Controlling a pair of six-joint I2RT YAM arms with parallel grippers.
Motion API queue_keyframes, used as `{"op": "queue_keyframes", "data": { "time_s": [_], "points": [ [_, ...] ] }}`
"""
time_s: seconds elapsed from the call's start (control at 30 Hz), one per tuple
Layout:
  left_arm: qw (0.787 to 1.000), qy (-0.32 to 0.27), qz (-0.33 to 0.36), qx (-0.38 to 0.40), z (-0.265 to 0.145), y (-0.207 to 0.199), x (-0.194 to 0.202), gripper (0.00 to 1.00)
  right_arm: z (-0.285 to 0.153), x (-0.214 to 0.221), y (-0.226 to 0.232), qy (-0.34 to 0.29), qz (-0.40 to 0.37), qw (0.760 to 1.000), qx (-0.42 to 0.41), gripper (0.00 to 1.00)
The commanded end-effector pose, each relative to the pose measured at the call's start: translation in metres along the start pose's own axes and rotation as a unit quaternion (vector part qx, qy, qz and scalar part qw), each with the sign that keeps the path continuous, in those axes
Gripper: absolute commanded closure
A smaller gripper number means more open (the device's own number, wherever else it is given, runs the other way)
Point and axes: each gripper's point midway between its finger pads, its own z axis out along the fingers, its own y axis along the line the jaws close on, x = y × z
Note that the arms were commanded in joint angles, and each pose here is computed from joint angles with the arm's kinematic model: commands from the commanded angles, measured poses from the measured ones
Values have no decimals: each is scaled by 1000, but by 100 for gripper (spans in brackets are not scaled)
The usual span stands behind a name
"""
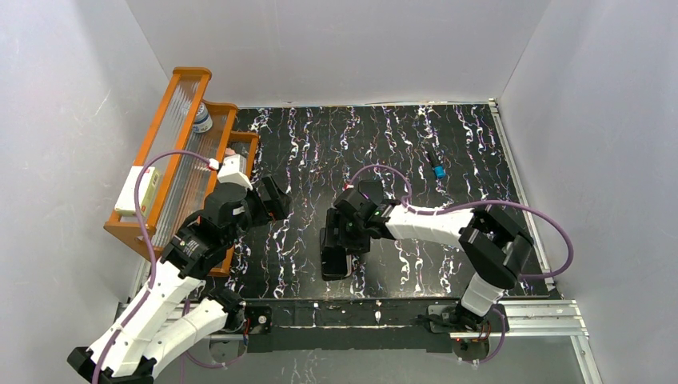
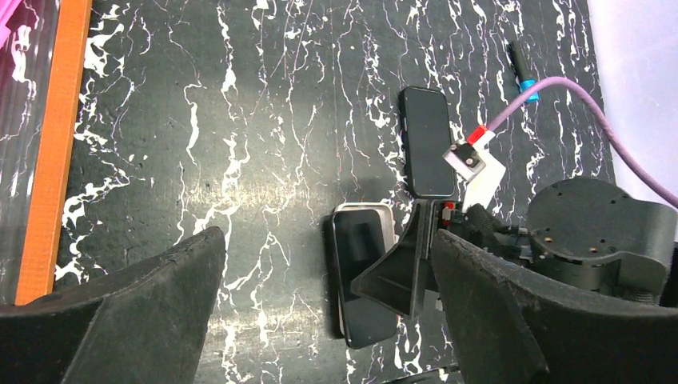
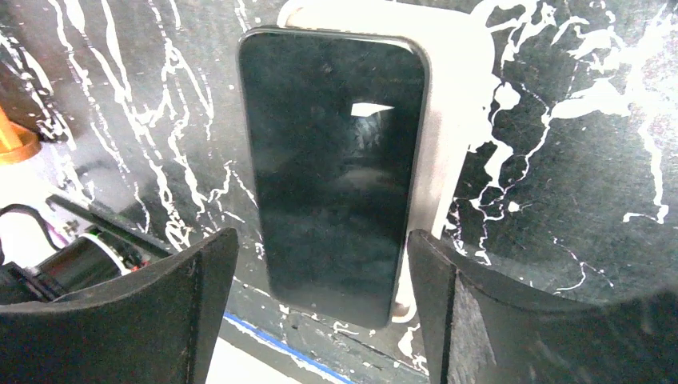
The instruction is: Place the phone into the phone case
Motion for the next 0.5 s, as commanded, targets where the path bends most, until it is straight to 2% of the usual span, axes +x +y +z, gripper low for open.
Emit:
{"op": "queue_keyframes", "data": {
  "time_s": [0.0, 0.17, 0.3, 0.47],
  "points": [
    [1000, 3, 4, -15, 4, 7, 4, 2, -27, -17, 29, -35, -3, 998, -42, 13],
    [1000, 8, 6, -13, 5, 6, 6, 2, -32, -17, 28, -41, -2, 998, -45, 10],
    [1000, 19, 6, -1, 7, 2, 11, 5, -40, -18, 32, -46, -16, 997, -58, 14],
    [997, 76, -10, 12, 18, -5, 38, 13, -46, -19, 26, -60, -28, 995, -69, 20]
  ]
}}
